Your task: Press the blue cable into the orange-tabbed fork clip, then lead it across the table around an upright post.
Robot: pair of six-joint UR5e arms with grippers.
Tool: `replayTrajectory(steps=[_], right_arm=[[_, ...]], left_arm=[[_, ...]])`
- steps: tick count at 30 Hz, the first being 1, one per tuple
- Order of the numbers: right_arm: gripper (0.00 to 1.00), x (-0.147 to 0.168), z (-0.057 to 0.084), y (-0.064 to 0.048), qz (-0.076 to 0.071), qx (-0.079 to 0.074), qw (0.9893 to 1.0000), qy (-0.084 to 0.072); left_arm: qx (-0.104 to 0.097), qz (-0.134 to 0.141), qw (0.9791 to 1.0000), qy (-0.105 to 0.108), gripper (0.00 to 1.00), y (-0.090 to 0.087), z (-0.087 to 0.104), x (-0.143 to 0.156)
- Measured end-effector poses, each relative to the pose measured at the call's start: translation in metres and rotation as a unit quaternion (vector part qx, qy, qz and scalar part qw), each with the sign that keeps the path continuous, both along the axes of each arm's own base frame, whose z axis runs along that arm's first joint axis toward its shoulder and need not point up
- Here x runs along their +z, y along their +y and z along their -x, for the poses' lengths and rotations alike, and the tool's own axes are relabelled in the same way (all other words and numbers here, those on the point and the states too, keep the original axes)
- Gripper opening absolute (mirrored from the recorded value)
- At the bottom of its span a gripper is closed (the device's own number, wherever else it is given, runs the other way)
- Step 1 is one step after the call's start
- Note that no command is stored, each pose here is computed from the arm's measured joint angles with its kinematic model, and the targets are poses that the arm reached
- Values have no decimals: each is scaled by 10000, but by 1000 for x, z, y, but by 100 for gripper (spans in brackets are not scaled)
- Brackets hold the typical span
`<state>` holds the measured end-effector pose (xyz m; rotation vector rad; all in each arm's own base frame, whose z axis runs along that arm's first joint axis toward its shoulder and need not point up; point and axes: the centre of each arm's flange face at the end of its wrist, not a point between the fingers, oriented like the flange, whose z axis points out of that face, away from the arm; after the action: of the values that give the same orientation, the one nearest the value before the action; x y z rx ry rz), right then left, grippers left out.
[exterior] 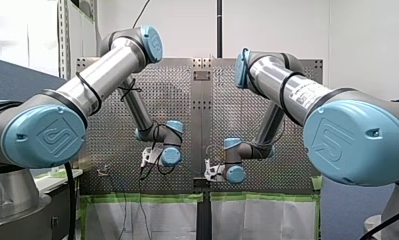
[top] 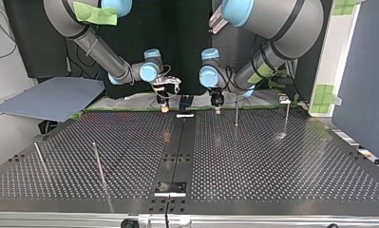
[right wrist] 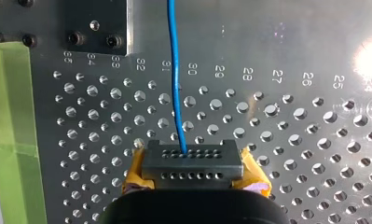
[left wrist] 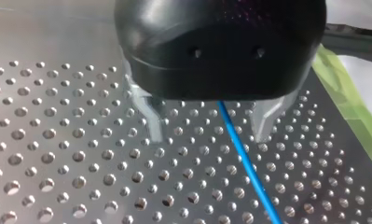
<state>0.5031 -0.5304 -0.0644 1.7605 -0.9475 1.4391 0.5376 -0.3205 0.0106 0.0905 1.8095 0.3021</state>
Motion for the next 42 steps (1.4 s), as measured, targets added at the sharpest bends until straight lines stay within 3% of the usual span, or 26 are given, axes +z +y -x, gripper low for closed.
replayTrajectory(steps=[1,2,3,4,21,28,34,42], right_arm=[[0,0,0,0,-2,0,10000,2],[0,0,0,0,-1,1,10000,0],[0,0,0,0,-2,2,10000,1],[0,0,0,0,-5,1,10000,3],[0,0,1,1,-53,-15,10000,52],[0,20,5,-4,27,-192,9995,259],[0,51,2,-5,54,-222,9992,326],[0,99,-8,2,52,-183,9993,334]], left_arm=[[-5,-8,10000,0,27,-1,0,0],[-11,-15,10000,-1,27,-2,1,0],[-16,-20,10000,-2,8,-2,1,0],[-23,-27,10000,-3,0,-3,2,0],[-82,-122,9999,53,0,-7,6,0],[-22,-136,9999,68,0,-13,11,15],[-112,34,9999,-27,0,-31,21,43],[-417,359,9982,-226,0,-67,45,87]])
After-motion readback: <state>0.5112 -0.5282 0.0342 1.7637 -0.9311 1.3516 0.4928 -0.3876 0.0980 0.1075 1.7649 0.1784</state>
